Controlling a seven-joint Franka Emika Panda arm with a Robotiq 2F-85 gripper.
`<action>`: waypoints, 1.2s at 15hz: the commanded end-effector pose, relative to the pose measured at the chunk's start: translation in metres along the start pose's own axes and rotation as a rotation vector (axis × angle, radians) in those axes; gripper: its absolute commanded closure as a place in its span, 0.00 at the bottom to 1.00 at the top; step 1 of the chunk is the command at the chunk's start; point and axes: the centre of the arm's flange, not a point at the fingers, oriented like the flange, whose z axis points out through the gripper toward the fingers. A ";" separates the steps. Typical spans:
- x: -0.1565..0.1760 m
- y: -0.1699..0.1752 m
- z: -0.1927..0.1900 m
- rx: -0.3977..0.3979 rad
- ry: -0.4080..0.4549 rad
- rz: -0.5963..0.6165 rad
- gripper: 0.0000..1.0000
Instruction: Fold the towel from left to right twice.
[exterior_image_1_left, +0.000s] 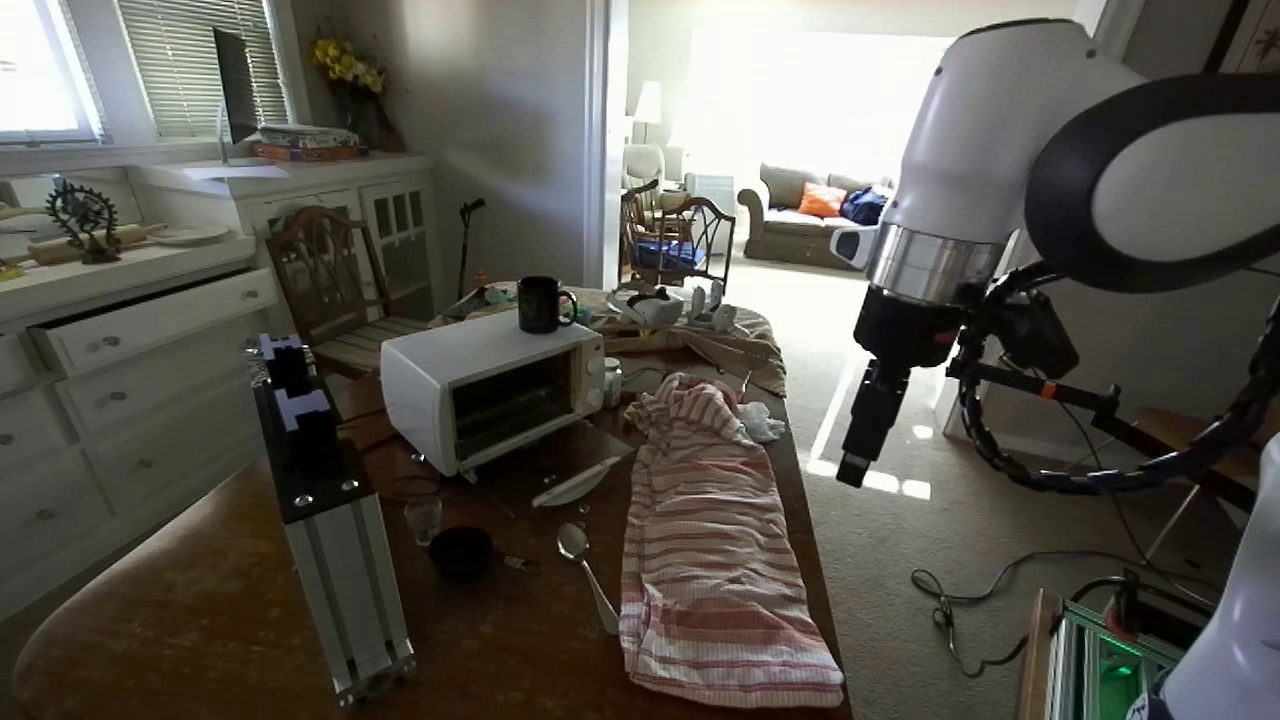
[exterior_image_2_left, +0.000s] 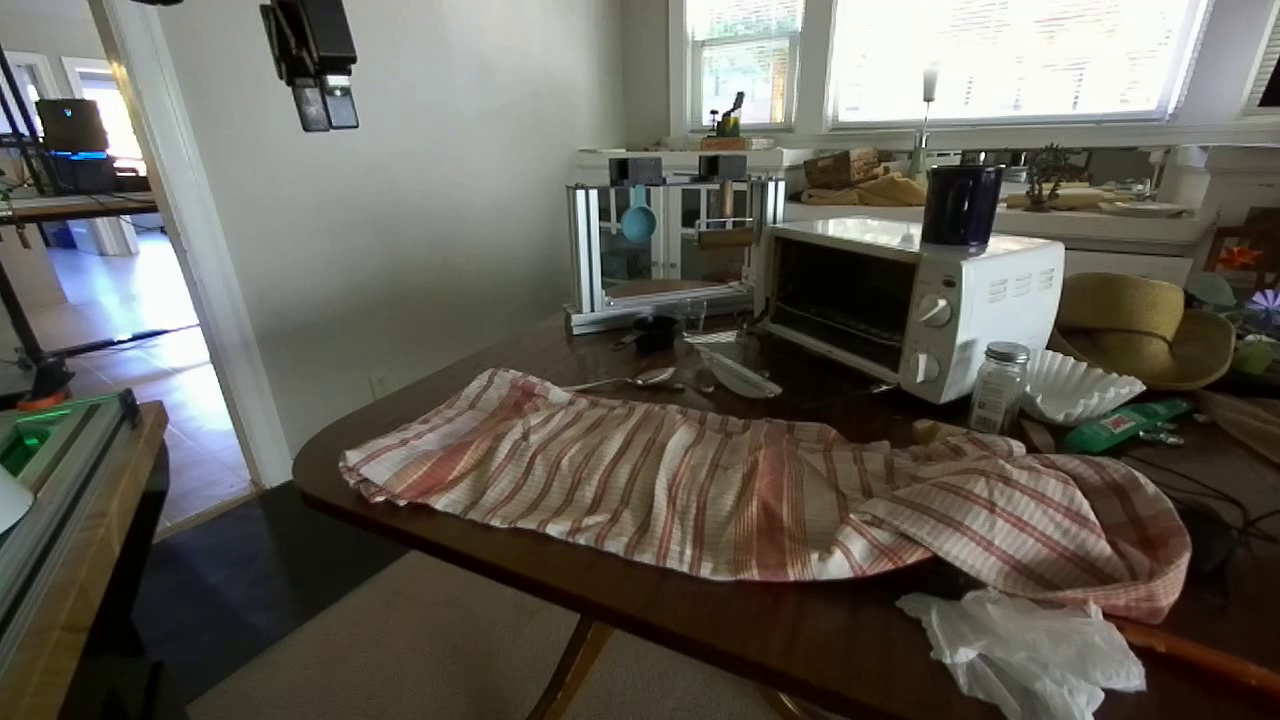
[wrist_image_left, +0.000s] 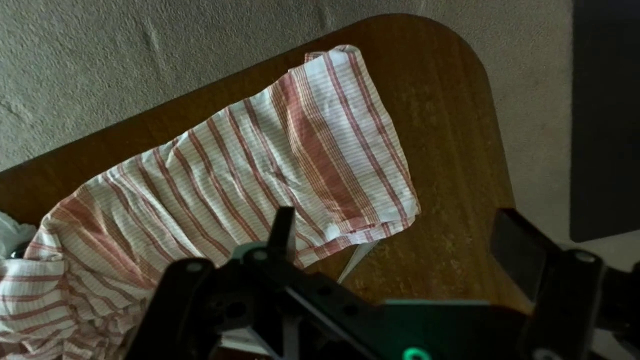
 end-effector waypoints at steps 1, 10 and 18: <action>-0.043 -0.019 0.026 0.023 0.089 -0.092 0.00; 0.010 -0.022 -0.022 -0.001 0.069 -0.113 0.00; -0.012 -0.036 0.066 -0.008 -0.020 -0.152 0.00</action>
